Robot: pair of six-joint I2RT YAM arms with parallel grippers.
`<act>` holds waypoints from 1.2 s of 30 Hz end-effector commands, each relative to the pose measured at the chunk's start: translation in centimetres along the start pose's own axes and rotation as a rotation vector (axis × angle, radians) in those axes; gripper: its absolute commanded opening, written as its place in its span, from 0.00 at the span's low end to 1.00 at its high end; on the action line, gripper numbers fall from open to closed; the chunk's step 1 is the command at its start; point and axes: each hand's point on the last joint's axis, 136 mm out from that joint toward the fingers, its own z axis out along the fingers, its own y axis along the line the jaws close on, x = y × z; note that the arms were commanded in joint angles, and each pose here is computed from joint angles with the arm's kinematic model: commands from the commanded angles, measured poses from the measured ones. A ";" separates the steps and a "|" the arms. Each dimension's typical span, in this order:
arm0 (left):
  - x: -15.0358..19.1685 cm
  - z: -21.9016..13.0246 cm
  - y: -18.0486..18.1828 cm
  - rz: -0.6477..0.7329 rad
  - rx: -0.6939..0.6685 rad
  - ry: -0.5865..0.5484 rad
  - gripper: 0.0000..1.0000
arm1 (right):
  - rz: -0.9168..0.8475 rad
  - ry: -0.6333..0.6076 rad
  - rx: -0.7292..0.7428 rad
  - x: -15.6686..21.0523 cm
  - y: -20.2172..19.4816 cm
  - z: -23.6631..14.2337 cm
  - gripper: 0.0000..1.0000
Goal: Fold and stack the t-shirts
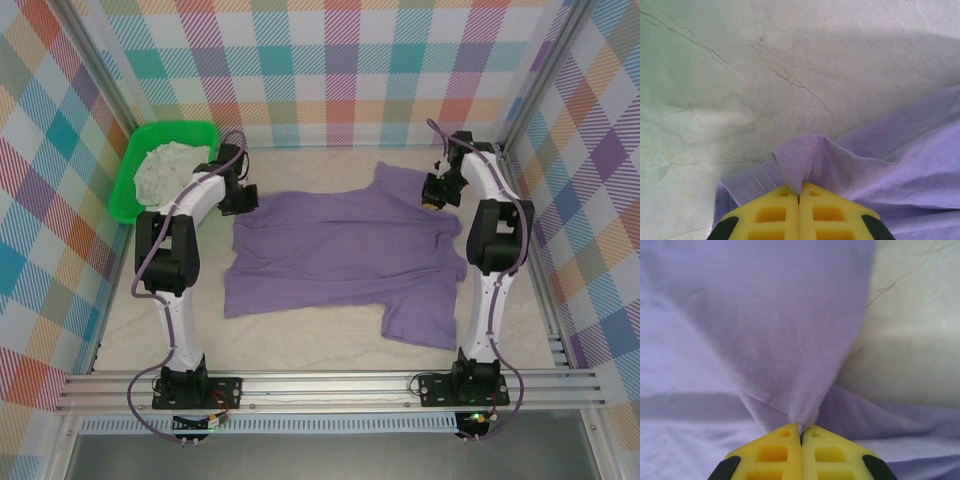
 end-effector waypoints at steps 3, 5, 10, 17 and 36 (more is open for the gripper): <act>0.1 -1.5 0.3 -0.015 -0.018 -0.047 0.00 | -0.014 -0.009 -0.048 3.6 3.0 -0.3 0.00; 0.5 -1.4 0.4 -0.021 -0.023 -0.046 0.00 | -0.014 0.015 -0.043 5.3 3.4 0.6 0.00; 1.6 -1.5 1.2 -0.055 -0.044 -0.052 0.00 | -0.013 0.069 -0.025 9.3 4.1 2.8 0.02; 3.3 -1.5 2.1 -0.115 -0.060 -0.063 0.00 | 0.024 0.048 0.009 11.2 3.8 1.1 0.27; 3.3 -2.7 1.4 -0.115 -0.024 -0.095 0.00 | 0.173 -0.117 0.165 1.9 -2.1 -3.9 0.46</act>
